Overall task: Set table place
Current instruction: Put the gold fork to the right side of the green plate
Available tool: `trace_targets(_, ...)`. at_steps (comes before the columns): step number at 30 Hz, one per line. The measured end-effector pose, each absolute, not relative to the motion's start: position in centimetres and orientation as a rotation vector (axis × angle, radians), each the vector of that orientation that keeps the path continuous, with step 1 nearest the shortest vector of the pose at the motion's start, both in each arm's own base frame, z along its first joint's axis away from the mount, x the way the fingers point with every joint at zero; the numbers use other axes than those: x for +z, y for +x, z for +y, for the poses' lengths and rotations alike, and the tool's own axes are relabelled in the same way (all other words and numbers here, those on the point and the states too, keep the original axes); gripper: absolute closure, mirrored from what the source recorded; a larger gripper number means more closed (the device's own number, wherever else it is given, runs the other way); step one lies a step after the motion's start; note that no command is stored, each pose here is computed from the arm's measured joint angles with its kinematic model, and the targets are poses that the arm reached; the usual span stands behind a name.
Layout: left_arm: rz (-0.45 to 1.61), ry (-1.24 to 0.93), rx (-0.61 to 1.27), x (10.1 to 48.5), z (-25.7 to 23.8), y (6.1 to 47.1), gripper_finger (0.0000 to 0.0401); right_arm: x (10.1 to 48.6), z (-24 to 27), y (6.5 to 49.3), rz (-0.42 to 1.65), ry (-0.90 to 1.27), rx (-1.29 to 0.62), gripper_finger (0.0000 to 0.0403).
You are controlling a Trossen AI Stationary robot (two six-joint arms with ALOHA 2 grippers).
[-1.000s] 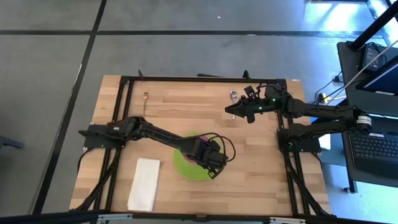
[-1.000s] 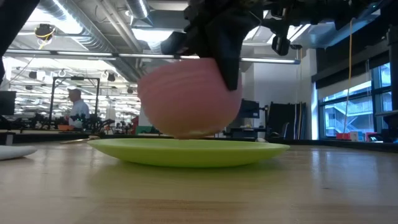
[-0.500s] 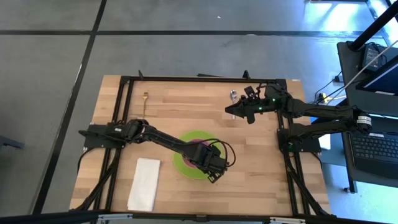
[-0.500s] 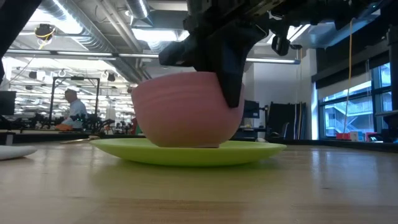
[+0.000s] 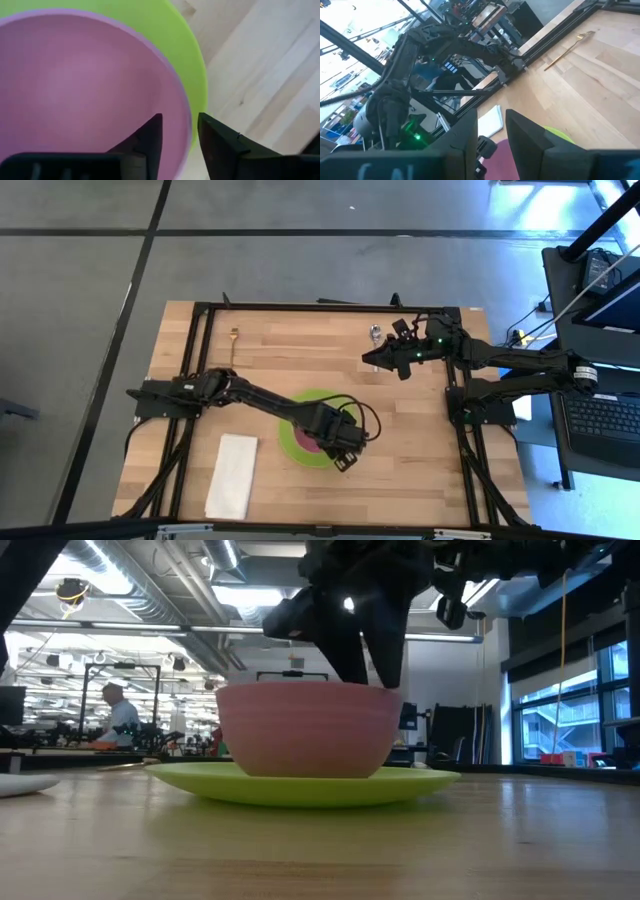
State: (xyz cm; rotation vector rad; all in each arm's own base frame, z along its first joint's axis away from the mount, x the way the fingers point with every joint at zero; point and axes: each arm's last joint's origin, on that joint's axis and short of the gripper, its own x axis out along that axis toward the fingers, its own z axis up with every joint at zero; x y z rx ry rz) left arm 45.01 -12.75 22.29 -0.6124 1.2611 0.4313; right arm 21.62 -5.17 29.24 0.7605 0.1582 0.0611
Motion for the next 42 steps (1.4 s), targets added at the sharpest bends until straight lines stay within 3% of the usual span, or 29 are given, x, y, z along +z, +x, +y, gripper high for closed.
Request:
trace_targets(4, 1.308, -0.673, 0.389, 22.9, -12.1, 44.8, 0.0279, 29.2, -5.2, 21.6, 0.159, 0.758, 0.063, 0.0299)
trace_targets(9, 1.249, -0.706, 0.395, 26.7, -11.1, 43.8, 0.0278, 29.3, -5.2, 21.6, 0.159, 0.76, 0.077, 0.0298)
trace_targets(17, 1.159, -0.437, 0.761, 34.2, -7.9, 37.2, 0.0278, 31.0, -4.4, 19.9, 0.123, 0.761, 0.214, 0.0298)
trace_targets(27, 0.895, -0.441, 0.875, 40.6, -2.5, 31.0, 0.0278, 31.7, -4.2, 19.0, 0.086, 0.749, 0.204, 0.0299)
trace_targets(35, 0.841, -0.459, 1.087, 41.1, 3.4, 23.3, 0.0278, 31.4, -4.3, 19.0, 0.103, 0.767, 0.158, 0.0298)
trace_targets(42, 0.823, -0.621, 1.34, 36.9, 5.9, 17.1, 0.0278, 31.2, -4.5, 19.0, 0.095, 0.769, 0.091, 0.0298)
